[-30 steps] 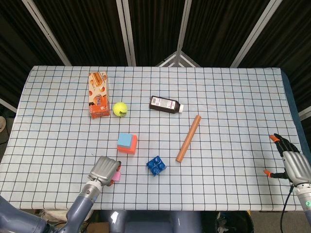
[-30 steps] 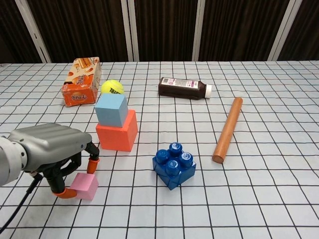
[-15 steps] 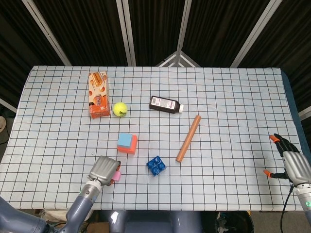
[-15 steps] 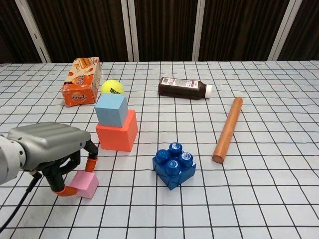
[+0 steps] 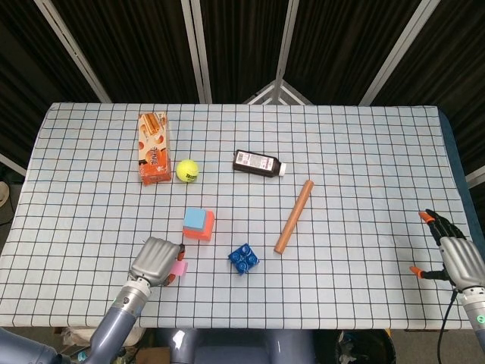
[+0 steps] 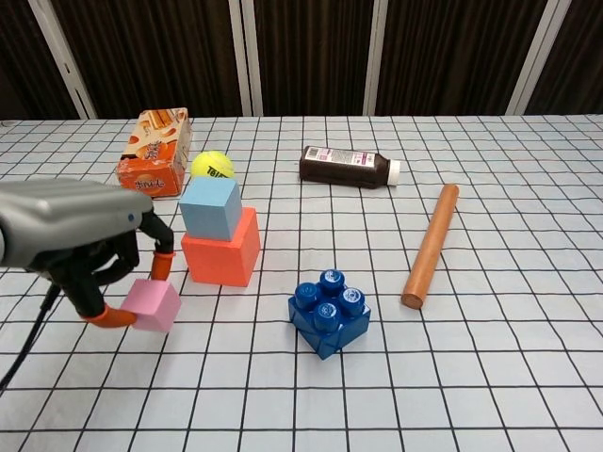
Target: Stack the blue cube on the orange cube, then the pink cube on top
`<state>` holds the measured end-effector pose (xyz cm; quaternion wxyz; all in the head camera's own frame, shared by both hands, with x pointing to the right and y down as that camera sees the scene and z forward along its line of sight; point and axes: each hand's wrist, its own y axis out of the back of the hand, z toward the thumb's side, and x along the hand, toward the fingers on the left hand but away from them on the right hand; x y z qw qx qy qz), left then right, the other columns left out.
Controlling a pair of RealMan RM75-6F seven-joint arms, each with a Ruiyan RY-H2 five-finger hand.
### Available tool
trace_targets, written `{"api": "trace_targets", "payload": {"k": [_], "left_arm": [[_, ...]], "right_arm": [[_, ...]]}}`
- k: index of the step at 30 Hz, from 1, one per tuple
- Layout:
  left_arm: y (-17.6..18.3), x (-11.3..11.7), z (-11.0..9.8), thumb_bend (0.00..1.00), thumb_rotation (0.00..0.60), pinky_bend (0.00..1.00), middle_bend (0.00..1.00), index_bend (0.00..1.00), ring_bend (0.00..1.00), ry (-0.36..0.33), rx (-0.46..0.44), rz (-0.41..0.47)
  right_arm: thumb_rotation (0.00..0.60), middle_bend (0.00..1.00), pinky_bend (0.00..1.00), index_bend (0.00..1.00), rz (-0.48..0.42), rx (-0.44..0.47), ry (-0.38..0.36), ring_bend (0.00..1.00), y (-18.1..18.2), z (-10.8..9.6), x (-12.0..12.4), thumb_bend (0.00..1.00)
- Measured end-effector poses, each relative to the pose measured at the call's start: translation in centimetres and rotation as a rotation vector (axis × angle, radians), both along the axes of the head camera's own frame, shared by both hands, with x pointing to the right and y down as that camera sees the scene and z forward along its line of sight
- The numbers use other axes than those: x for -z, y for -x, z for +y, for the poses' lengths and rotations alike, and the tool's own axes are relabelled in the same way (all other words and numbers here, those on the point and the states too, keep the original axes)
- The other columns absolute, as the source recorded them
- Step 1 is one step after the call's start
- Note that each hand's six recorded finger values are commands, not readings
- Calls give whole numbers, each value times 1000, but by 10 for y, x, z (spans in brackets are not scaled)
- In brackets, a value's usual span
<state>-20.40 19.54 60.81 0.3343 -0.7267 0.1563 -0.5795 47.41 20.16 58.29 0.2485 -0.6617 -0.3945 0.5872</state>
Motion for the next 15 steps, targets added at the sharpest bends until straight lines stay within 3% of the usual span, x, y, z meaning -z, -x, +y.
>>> {"api": "trace_targets", "payload": {"k": [8,15], "left_arm": [[0,30,-42,329,600,840,820,465,768,-37,66,27],[-9,37,-68,329,600,840,818,464,768,-15,105,37]], "right_arm": [[600,15,127,0,3,2,6,60,1,0,-1,129],[600,15,127,0,6,5,11,60,2,0,-3,128]]}}
